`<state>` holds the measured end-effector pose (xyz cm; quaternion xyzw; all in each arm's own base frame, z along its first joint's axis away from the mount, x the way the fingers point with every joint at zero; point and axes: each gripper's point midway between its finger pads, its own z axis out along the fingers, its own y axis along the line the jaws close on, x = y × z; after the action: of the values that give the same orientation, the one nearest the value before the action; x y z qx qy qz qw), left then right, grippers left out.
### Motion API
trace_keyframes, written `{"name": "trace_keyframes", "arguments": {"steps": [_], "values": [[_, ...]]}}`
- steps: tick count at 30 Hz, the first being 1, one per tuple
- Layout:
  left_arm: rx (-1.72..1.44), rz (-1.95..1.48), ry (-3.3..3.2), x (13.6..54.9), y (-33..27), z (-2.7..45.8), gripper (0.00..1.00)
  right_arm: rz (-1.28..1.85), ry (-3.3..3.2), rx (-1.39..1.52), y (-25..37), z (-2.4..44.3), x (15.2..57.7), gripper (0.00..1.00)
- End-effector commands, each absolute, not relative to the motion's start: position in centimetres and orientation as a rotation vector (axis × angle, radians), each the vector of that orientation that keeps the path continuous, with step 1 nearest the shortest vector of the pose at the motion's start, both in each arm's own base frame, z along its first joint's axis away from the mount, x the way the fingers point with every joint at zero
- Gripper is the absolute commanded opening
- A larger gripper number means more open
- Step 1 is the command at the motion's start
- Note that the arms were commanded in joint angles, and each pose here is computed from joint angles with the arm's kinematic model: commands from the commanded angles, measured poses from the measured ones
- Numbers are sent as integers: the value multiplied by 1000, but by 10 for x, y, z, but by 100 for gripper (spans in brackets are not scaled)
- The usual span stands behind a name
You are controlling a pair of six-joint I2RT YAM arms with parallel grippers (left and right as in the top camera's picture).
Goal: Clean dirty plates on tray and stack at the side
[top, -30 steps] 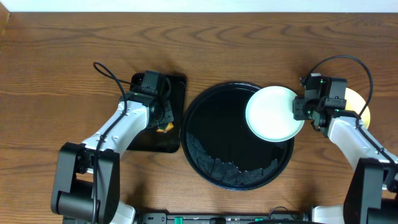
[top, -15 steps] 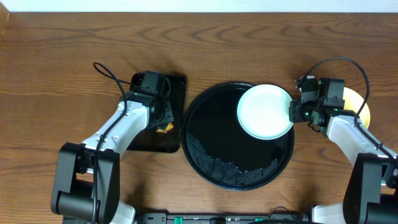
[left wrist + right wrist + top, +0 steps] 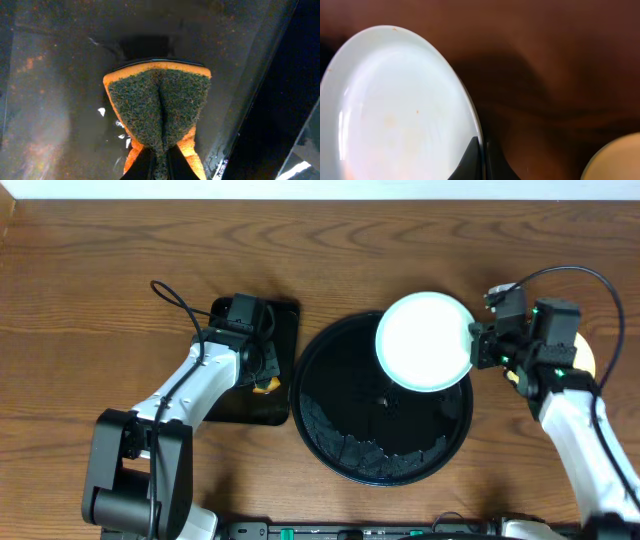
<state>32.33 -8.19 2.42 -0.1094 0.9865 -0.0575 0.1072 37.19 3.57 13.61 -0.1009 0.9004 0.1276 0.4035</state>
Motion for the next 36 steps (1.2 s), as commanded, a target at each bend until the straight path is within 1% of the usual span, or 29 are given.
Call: {"name": "trace_keyframes", "arguments": {"steps": [1,6,17,24,30,36], "values": [[-312,-171,2903,325,-81,25,8,328,2200,-331,49,162,368,1],[-312,-171,2904,325,-81,25,8,161,2187,-331,49,174,364,1],[-312,-171,2903,325,-81,25,8,-410,2110,-475,69,189,355,1],[-312,-171,2904,325,-81,25,8,-628,1998,-551,88,209,345,1],[-312,-171,2903,325,-81,25,8,-724,1890,-619,105,229,342,1],[-312,-171,2903,325,-81,25,8,-724,1877,-628,109,231,341,1]]}}
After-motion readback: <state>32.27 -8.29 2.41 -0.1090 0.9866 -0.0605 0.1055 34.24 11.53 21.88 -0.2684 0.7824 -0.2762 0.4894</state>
